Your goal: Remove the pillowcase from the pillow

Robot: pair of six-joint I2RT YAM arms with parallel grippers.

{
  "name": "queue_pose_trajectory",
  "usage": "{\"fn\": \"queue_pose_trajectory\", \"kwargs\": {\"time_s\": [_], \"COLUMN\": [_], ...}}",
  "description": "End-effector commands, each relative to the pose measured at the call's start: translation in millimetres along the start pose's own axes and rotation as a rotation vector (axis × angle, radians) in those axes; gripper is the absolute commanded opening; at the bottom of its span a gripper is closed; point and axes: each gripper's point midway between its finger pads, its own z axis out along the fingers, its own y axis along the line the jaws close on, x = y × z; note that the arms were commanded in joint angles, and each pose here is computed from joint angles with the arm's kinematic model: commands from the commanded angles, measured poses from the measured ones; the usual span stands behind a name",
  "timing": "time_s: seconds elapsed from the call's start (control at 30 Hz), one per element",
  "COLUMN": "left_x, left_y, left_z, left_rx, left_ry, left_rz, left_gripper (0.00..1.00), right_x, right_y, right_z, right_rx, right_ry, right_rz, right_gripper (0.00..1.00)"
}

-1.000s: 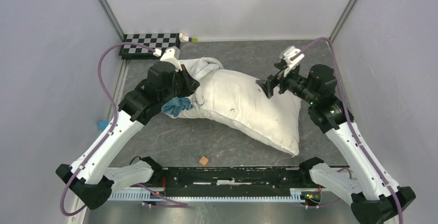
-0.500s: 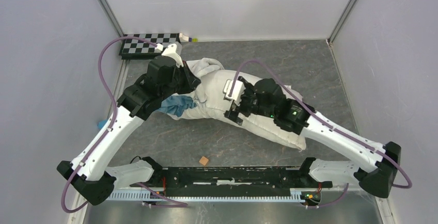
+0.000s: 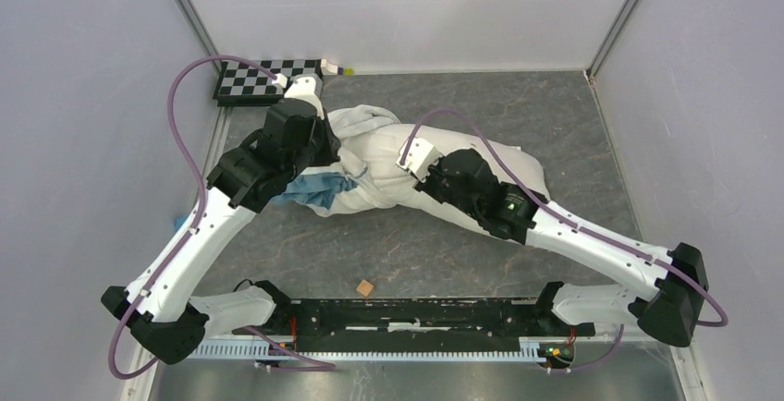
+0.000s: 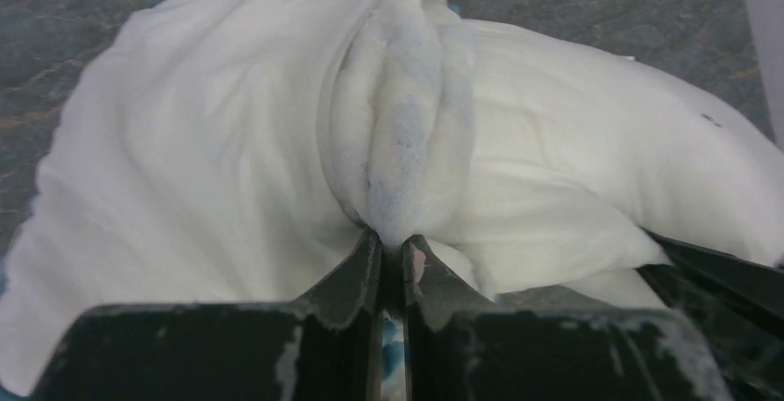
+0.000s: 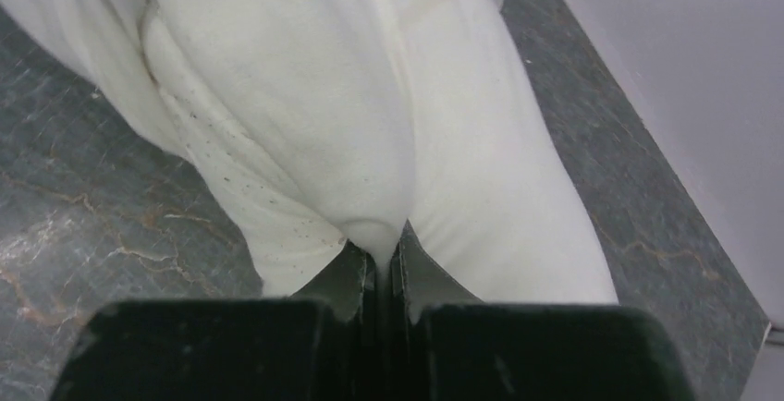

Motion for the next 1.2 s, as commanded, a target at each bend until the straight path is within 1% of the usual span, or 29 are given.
{"fn": "queue_pose_trajectory", "kwargs": {"time_s": [0.0, 0.07, 0.17, 0.27, 0.4, 0.43, 0.5, 0.6, 0.67, 0.77, 0.8, 0.87, 0.9, 0.97, 1.03, 1.07, 1.1, 1.17], "left_x": [-33, -28, -25, -25, -31, -36, -43, -44, -41, -36, -34, -32, -30, -26, -24, -24, -24, -23], "left_y": [46, 67, 103, 127, 139, 144, 152, 153, 152, 153, 153, 143, 132, 104, 70, 52, 36, 8], "left_z": [-12, -11, -8, -7, -4, -6, -11, -8, -4, -2, -1, 5, 10, 18, 20, 16, 12, 0], "left_rx": [-0.24, -0.344, -0.527, -0.628, -0.632, -0.659, -0.717, -0.717, -0.704, -0.706, -0.699, -0.63, -0.554, -0.37, -0.174, -0.071, 0.015, 0.178], "left_ry": [-0.14, -0.148, -0.16, -0.133, -0.129, -0.139, -0.154, -0.149, -0.136, -0.128, -0.129, -0.135, -0.131, -0.116, -0.102, -0.098, -0.095, -0.084], "left_rz": [0.116, 0.146, 0.216, 0.236, 0.235, 0.24, 0.244, 0.233, 0.232, 0.232, 0.227, 0.203, 0.193, 0.182, 0.171, 0.167, 0.173, 0.179], "left_gripper": [0.02, 0.03, 0.03, 0.02, 0.02, 0.02, 0.02, 0.02, 0.02, 0.02, 0.02, 0.04, 0.08, 0.21, 0.41, 0.54, 0.68, 0.9], "right_x": [-26, -26, -7, 14, 40, 47, 67, 96, 102, 102, 99, 86, 78, 61, 45, 40, 35, 29], "right_y": [-73, -97, -140, -164, -180, -184, -193, -208, -212, -214, -213, -203, -196, -180, -166, -162, -161, -161], "right_z": [-39, -52, -75, -88, -96, -96, -94, -92, -94, -97, -95, -85, -80, -68, -59, -55, -53, -51], "right_rx": [0.314, 0.395, 0.547, 0.617, 0.666, 0.682, 0.719, 0.751, 0.76, 0.748, 0.724, 0.629, 0.574, 0.442, 0.323, 0.287, 0.261, 0.245], "right_ry": [-0.099, -0.102, -0.028, 0.021, 0.057, 0.073, 0.122, 0.189, 0.162, 0.124, 0.111, 0.046, 0.009, -0.065, -0.114, -0.123, -0.133, -0.14], "right_rz": [0.186, 0.273, 0.393, 0.436, 0.47, 0.476, 0.489, 0.524, 0.572, 0.593, 0.589, 0.581, 0.579, 0.587, 0.604, 0.61, 0.618, 0.625], "right_gripper": [0.0, 0.0, 0.0, 0.0, 0.0, 0.0, 0.0, 0.0, 0.0, 0.0, 0.0, 0.0, 0.0, 0.0, 0.0, 0.0, 0.0, 0.0]}}
